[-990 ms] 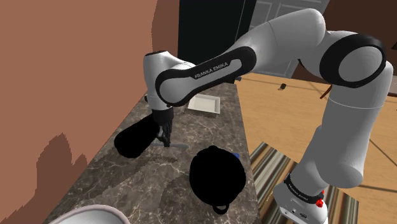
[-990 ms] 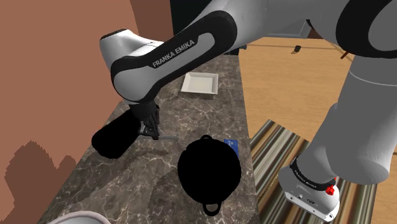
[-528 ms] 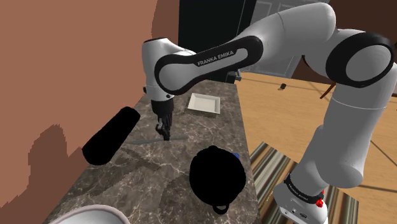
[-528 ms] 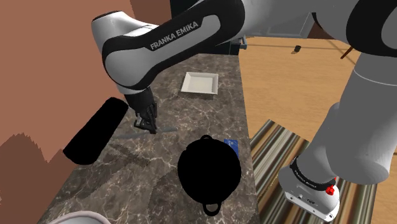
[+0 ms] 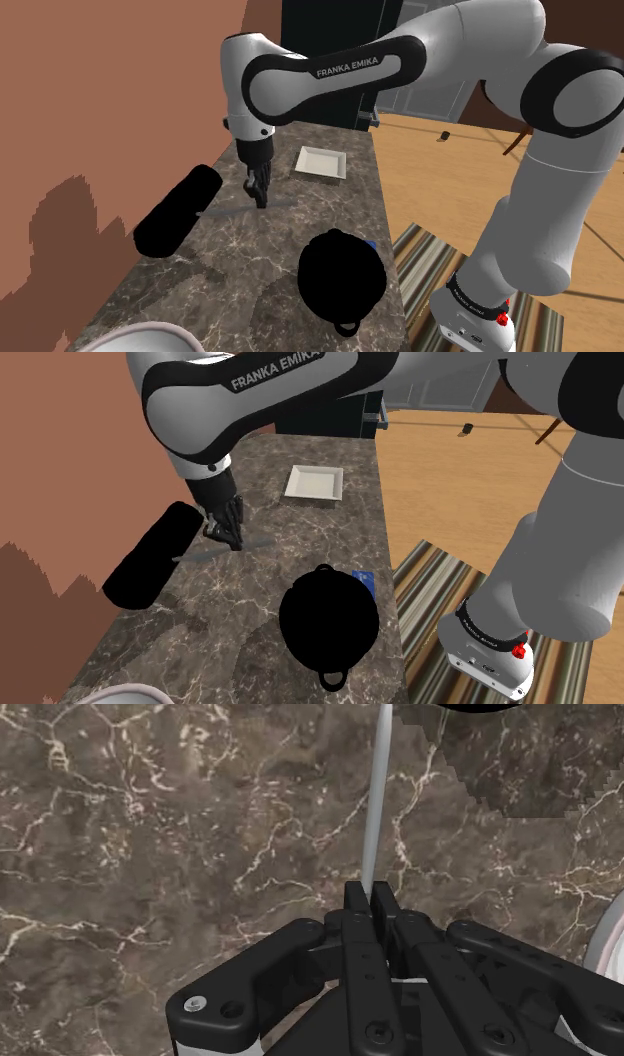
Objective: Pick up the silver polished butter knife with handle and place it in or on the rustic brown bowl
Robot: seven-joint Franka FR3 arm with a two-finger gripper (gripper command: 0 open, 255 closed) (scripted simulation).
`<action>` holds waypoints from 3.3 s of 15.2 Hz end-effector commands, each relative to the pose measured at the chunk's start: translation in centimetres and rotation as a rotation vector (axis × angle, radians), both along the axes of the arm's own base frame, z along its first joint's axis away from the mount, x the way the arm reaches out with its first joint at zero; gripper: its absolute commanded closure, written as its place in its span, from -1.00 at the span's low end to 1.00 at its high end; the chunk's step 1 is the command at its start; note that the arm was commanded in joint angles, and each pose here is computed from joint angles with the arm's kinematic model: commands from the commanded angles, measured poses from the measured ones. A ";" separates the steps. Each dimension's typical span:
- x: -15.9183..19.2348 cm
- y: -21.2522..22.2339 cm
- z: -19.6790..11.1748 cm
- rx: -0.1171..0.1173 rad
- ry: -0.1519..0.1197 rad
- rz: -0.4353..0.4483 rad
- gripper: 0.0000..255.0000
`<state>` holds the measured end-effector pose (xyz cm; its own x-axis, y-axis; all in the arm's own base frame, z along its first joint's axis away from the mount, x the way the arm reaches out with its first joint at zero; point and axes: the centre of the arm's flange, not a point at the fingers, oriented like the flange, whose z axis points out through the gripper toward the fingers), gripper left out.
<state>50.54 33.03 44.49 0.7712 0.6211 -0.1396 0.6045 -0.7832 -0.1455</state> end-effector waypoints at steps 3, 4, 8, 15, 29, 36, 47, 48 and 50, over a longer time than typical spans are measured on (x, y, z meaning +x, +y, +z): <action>-0.1 0.1 2.1 0.000 0.000 0.000 1.00; -0.1 0.1 2.7 0.000 0.000 0.000 1.00; -0.1 0.1 4.8 0.000 0.000 0.000 1.00; -6.5 -1.4 6.1 0.000 0.000 0.000 1.00; -24.7 -5.6 7.4 0.000 0.000 0.000 1.00; -24.7 -5.6 3.7 0.000 0.000 0.000 1.00; -24.7 -5.6 -1.4 0.000 0.000 0.000 1.00; -24.7 -5.6 -1.4 0.000 0.000 0.000 1.00; -24.7 -5.6 -1.4 0.000 0.000 0.000 1.00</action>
